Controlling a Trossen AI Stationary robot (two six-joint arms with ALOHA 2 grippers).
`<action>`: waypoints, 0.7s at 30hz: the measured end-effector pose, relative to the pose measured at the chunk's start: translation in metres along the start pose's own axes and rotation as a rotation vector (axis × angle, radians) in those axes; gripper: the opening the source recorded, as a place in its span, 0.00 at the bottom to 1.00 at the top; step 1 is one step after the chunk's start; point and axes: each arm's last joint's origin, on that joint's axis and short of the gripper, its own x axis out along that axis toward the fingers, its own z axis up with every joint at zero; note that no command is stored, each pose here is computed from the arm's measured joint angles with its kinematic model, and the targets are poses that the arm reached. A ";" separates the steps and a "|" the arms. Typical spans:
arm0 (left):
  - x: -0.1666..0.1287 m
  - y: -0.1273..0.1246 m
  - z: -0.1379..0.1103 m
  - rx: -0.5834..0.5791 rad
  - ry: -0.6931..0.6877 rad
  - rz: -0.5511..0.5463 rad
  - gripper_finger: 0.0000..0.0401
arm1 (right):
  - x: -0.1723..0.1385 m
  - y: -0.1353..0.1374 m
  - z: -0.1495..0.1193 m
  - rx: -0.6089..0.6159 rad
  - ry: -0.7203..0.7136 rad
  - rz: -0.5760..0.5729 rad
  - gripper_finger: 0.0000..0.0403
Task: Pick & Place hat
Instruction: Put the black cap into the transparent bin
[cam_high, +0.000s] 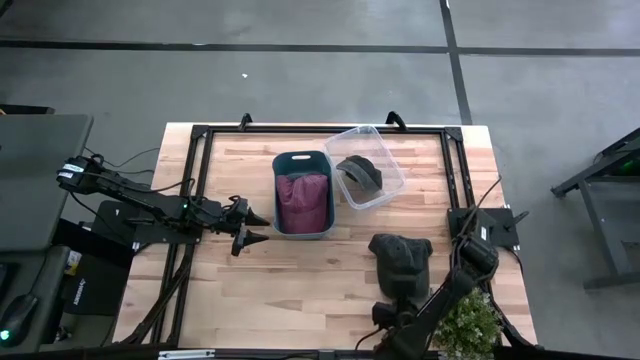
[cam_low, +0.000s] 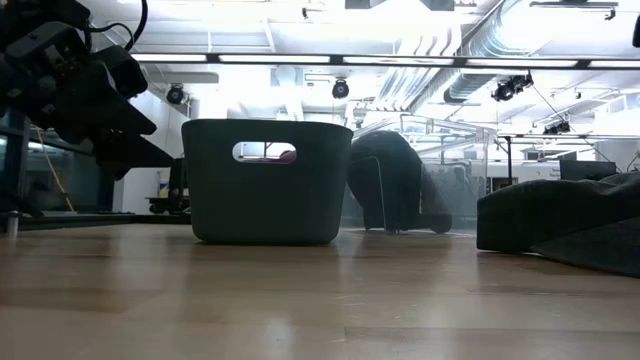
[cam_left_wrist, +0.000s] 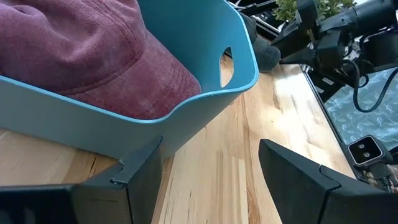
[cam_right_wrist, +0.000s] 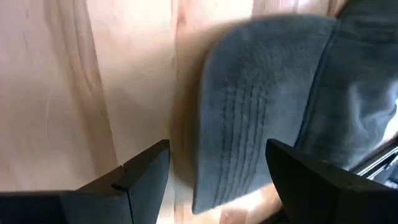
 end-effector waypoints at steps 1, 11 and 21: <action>0.000 0.000 0.000 0.000 0.000 0.000 0.61 | 0.001 0.001 0.000 0.001 -0.010 -0.009 0.64; 0.000 0.000 0.000 0.000 0.000 0.000 0.61 | 0.014 0.011 0.003 0.011 -0.008 -0.067 0.64; 0.000 0.000 0.000 0.000 0.000 0.000 0.61 | 0.020 0.004 0.014 0.139 0.011 -0.073 0.55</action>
